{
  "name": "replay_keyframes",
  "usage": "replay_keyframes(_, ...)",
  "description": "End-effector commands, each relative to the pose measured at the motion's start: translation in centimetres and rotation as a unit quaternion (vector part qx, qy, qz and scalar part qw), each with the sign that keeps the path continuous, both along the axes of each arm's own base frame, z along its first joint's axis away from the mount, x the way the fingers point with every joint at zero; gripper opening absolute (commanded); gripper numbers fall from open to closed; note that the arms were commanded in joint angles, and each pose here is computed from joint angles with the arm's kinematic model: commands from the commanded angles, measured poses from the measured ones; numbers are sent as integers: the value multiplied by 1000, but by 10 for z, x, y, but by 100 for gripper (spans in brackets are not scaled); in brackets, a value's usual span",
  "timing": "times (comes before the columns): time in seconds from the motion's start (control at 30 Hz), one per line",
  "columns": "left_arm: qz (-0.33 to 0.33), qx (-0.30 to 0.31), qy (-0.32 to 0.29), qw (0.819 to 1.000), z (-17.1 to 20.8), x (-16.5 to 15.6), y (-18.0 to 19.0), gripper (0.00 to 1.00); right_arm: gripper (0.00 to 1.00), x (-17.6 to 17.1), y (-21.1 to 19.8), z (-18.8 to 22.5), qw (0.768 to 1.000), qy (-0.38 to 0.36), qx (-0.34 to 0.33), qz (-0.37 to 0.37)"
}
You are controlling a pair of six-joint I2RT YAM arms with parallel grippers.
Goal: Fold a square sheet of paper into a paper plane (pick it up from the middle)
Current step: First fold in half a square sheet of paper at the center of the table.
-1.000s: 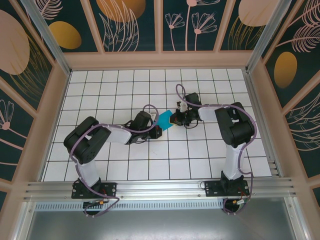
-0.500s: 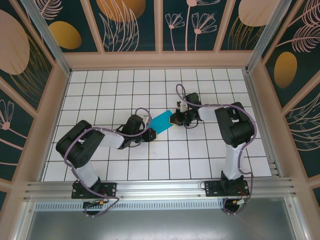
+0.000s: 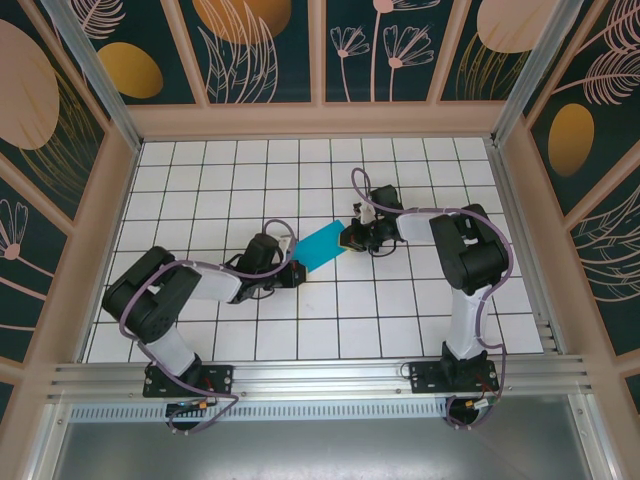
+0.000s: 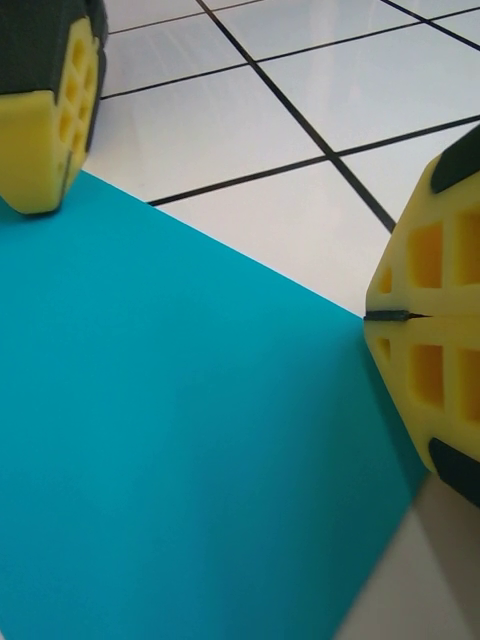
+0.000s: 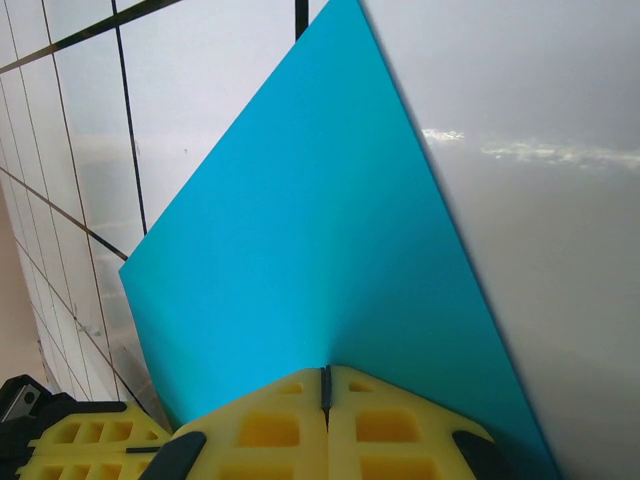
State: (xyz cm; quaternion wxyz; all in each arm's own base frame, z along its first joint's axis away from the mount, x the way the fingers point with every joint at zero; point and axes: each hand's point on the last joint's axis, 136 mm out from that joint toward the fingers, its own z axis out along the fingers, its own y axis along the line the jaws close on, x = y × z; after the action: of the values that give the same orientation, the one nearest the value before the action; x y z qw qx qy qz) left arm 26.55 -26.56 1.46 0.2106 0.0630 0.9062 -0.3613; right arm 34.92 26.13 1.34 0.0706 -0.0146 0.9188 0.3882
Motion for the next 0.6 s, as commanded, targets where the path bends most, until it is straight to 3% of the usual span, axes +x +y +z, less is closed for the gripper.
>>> replay_keyframes(0.0, -10, 73, 100, 992, -45, -47, 33, 0, 0, -23, -49, -74, 989, 67, -130, -33)
replay_keyframes(0.3, 10, 62, 69, 996, -21, -25, 26, 0, 0, -14, -44, -63, 990, 53, -123, -31)
replay_keyframes(0.47, 73, 34, 16, 997, 30, 13, 23, 1, 0, 14, -25, -18, 995, -3, -93, -20)
replay_keyframes(0.57, 117, 18, -1, 993, 53, 31, 32, 7, 0, 26, -8, 17, 996, -47, -77, -12)
